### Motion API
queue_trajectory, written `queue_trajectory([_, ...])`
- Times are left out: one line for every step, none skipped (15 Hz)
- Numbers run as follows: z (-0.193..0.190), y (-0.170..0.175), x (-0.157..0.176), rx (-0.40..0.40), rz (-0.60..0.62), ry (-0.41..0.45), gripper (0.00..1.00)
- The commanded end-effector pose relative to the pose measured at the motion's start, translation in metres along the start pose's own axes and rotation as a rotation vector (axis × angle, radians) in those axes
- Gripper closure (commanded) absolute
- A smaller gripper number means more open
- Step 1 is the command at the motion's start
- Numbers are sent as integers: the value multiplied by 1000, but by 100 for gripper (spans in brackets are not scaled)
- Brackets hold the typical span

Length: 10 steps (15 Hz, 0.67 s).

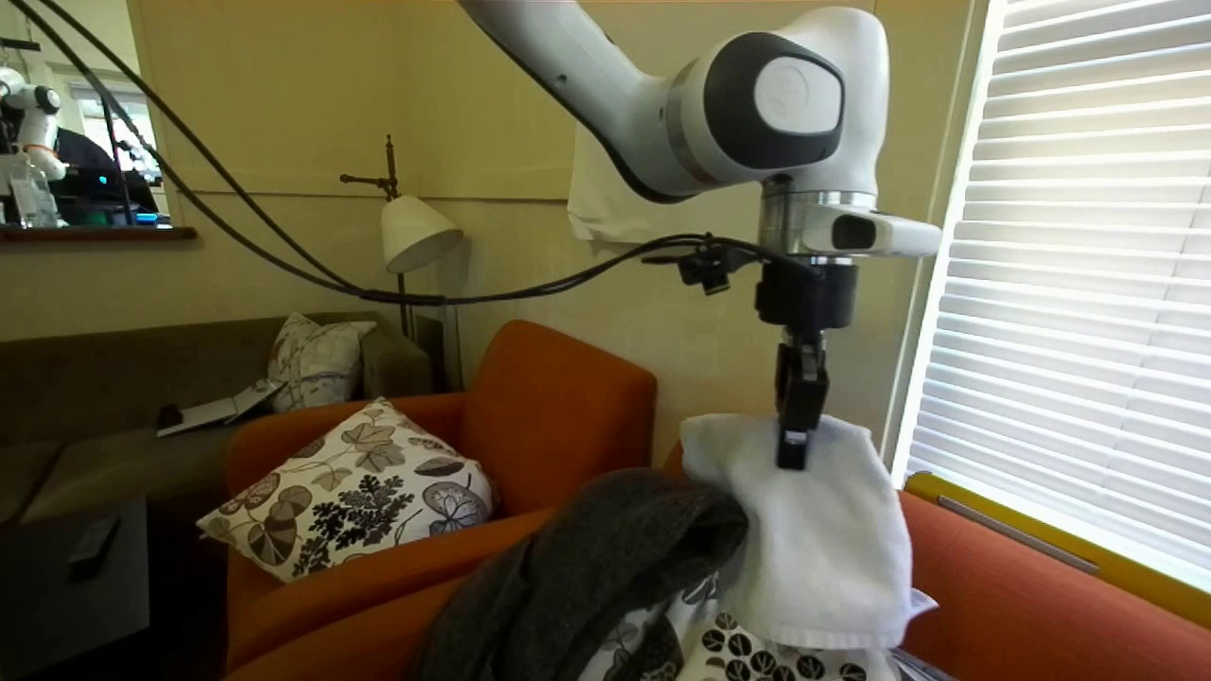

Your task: Use the white towel to wipe the right armrest of the sofa on the left

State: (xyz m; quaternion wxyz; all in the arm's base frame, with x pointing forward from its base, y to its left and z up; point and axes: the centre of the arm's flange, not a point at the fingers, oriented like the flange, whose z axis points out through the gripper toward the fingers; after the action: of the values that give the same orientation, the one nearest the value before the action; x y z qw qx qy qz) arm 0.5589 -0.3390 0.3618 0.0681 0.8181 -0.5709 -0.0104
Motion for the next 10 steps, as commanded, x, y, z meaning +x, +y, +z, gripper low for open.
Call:
queue_trajectory([-16,-35,-66,15,-198,-42,97])
queue_trajectory([-10,-26,-34,12,-108,-12,88])
queue_trajectory([-13,-39,-50,15,-148,-18,88])
queue_trajectory([-14,-47,-61,15,-170,-22,88])
queue_trajectory([-14,-51,-65,14,-181,-23,88])
queue_trajectory([-14,-50,-64,13,-185,-23,88])
queue_trajectory([-13,-48,-62,12,-185,-24,88])
queue_trajectory([-13,-45,-60,12,-184,-24,97])
queue_trajectory([-12,-47,-66,28,-261,-45,97])
queue_trajectory([-13,-53,-79,40,-349,-50,97])
